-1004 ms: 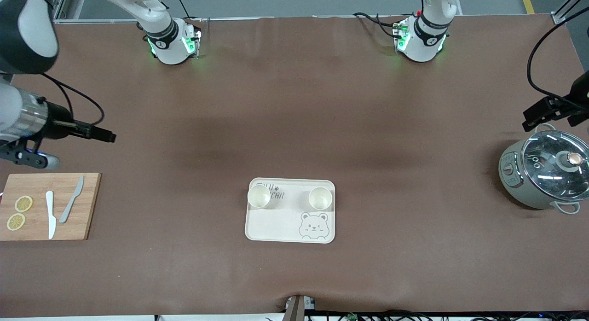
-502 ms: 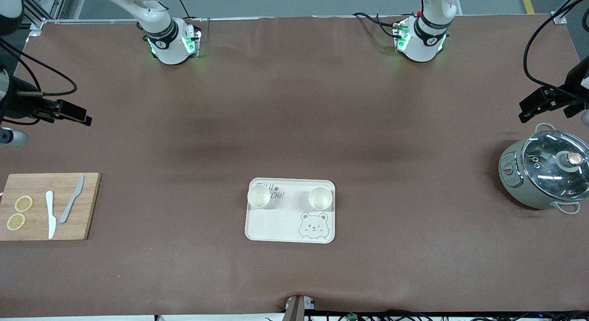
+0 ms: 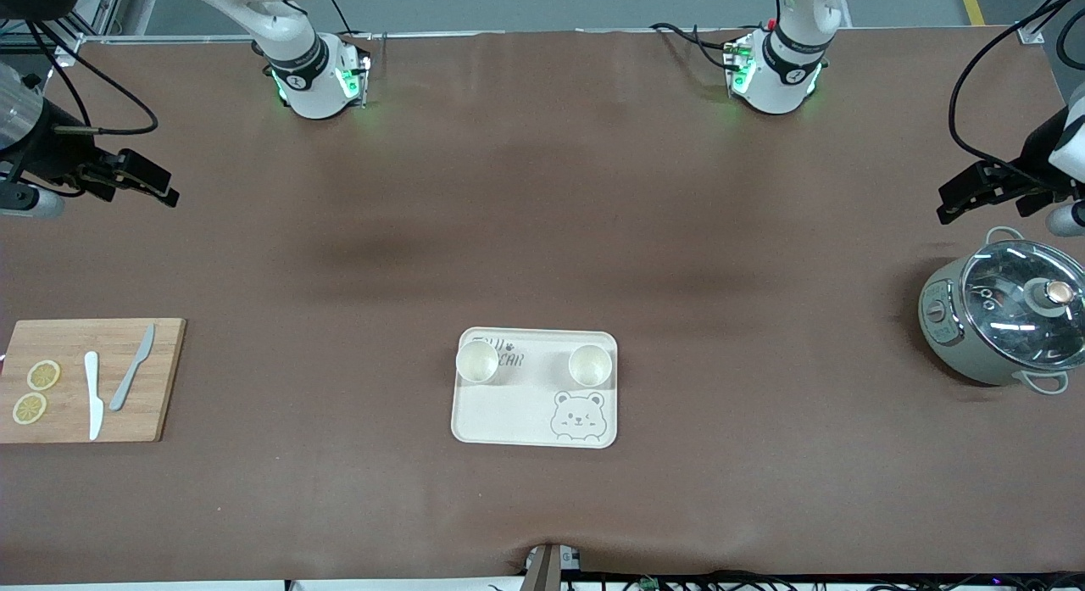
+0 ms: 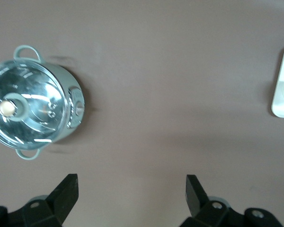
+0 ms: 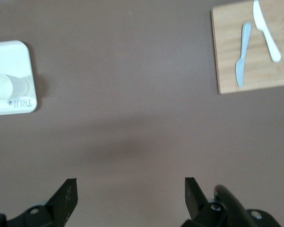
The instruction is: Place white IKEA cup upright on tray with both arms
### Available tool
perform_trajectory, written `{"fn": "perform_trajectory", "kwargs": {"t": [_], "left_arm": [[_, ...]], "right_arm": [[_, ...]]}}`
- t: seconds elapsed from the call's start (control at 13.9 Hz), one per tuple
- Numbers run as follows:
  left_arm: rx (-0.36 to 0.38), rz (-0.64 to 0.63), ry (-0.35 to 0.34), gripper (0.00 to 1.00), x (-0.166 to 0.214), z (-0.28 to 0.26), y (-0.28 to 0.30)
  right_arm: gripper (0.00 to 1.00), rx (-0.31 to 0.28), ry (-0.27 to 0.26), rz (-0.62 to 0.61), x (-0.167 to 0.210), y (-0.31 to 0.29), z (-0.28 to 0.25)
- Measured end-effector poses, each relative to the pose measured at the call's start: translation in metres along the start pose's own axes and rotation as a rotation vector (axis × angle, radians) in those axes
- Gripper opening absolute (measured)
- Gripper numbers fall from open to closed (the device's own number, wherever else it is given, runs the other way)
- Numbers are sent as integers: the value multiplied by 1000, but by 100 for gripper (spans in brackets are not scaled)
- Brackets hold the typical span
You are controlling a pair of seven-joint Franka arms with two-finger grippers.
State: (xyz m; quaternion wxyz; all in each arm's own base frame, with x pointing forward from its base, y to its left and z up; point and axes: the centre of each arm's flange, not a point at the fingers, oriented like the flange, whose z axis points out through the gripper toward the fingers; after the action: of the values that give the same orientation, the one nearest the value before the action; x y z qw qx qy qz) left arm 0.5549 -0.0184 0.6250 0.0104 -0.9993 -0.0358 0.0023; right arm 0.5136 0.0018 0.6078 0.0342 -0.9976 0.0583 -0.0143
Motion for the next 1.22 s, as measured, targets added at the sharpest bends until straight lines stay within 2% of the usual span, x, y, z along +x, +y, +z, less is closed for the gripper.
{"fn": "perform_trajectory", "kwargs": {"t": [0.07, 0.14, 0.29, 0.5, 0.72, 1.22], "left_arm": [[-10, 0, -17, 100, -2, 1, 1], [-14, 1, -28, 100, -4, 2, 2], [-15, 7, -33, 100, -5, 1, 5], [-15, 17, -31, 100, -7, 0, 14], [-15, 12, -28, 100, -7, -2, 11], [-15, 6, -21, 100, -8, -4, 5]], "right_arm": [[100, 3, 30, -13, 1, -7, -22], [100, 1, 16, -18, -2, -9, -40], [100, -10, -55, -4, -7, 0, -47], [100, -39, -89, -17, 5, 11, -32], [100, -51, -98, -79, 12, 15, -26], [100, -54, -106, -89, 11, 16, -27]]}}
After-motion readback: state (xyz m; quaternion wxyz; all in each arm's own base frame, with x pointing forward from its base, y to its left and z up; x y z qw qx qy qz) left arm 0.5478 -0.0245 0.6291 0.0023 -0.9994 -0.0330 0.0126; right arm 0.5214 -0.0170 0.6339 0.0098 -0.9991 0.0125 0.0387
